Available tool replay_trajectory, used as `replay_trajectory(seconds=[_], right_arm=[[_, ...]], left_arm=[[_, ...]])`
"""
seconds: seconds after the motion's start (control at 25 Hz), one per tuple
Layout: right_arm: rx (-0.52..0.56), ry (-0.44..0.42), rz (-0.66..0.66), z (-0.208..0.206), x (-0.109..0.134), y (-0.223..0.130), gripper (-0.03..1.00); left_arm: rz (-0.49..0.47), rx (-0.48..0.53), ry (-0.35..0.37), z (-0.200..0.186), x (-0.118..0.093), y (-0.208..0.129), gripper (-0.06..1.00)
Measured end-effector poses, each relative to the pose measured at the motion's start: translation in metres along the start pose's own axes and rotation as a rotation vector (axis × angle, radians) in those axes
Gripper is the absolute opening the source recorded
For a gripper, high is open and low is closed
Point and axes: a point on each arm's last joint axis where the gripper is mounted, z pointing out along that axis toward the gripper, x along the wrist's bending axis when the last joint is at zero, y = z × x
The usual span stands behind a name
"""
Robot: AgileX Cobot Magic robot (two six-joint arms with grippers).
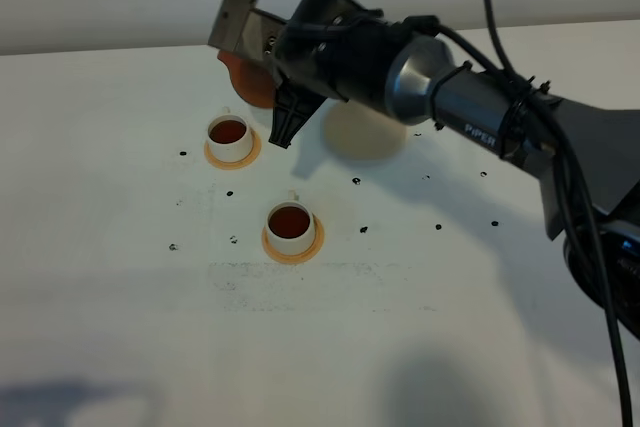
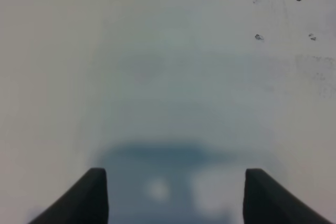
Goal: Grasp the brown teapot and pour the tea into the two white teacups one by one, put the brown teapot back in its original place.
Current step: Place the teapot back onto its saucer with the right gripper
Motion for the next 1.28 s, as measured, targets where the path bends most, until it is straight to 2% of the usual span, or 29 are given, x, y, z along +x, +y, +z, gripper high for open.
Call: replay_trajectory(seconds=[0.16, 0.32, 0.6, 1.0, 1.28], right_arm=[[0.004, 0.106, 0.132, 0.004, -0.002, -0.006, 0.11], [0.004, 0.142, 0.195, 0.006, -0.008, -0.01, 0.11], [0.031, 0.147, 0.249, 0.021, -0.021, -0.024, 0.11], [0.006, 0.167, 0.271, 0.048, -0.009, -0.027, 0.11], [0.037, 0.18, 0.28, 0.07, -0.003, -0.038, 0.11]], left_arm=[[0.0, 0.0, 0.0, 0.0, 0.0, 0.0, 0.55], [0.0, 0.0, 0.0, 0.0, 0.0, 0.0, 0.55], [0.0, 0.0, 0.0, 0.0, 0.0, 0.0, 0.55], [0.0, 0.0, 0.0, 0.0, 0.0, 0.0, 0.55], [0.0, 0.0, 0.0, 0.0, 0.0, 0.0, 0.55]])
